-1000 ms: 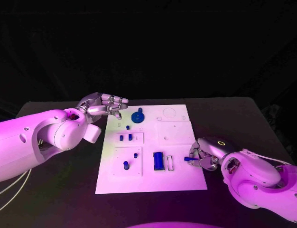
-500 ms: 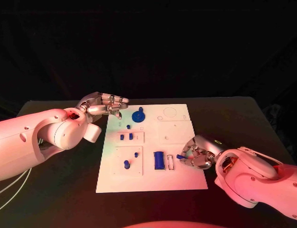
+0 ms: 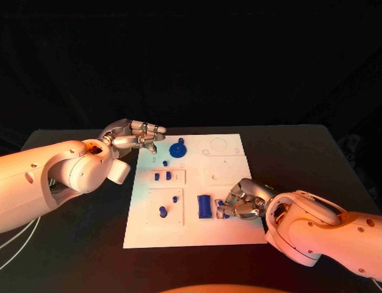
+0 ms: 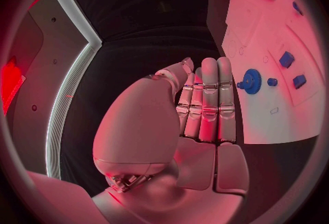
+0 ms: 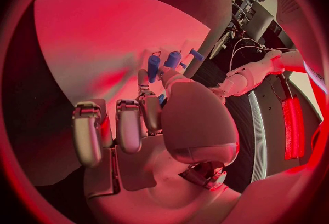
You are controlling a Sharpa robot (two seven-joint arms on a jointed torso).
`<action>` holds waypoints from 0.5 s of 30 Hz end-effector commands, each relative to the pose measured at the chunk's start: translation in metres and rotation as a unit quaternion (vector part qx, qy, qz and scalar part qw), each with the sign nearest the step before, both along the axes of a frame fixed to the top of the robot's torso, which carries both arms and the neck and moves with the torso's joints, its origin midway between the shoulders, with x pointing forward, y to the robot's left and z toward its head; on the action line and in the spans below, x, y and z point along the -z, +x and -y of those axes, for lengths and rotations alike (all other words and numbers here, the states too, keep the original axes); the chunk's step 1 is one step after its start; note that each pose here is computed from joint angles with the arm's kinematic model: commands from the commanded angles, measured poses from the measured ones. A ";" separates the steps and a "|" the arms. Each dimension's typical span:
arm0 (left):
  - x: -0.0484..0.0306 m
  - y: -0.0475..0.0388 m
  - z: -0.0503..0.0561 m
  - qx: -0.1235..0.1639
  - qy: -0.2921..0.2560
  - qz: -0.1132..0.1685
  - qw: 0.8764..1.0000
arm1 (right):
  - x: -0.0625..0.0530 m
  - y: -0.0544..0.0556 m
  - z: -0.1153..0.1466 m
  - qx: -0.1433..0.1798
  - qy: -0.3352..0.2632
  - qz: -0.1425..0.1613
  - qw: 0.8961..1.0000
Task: Assemble the parts on the task board
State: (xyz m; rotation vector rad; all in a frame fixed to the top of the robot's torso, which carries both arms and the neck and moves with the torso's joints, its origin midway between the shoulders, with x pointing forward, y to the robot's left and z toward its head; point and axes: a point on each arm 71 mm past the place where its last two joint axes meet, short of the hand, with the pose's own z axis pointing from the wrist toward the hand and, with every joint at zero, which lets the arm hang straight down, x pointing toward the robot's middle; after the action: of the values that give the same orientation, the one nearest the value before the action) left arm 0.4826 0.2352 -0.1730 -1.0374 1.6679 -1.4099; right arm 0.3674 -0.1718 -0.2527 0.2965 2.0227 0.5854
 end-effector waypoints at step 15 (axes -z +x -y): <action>-0.0012 -0.0016 0.002 0.012 -0.004 0.002 1.000 | 0.009 0.002 -0.009 -0.015 -0.013 -0.025 0.999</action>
State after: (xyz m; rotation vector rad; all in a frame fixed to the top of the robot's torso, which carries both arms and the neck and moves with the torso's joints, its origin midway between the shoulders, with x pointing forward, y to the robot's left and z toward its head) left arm 0.4819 0.2355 -0.1728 -1.0362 1.6700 -1.4122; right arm 0.3724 -0.1665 -0.2585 0.2890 2.0548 0.5728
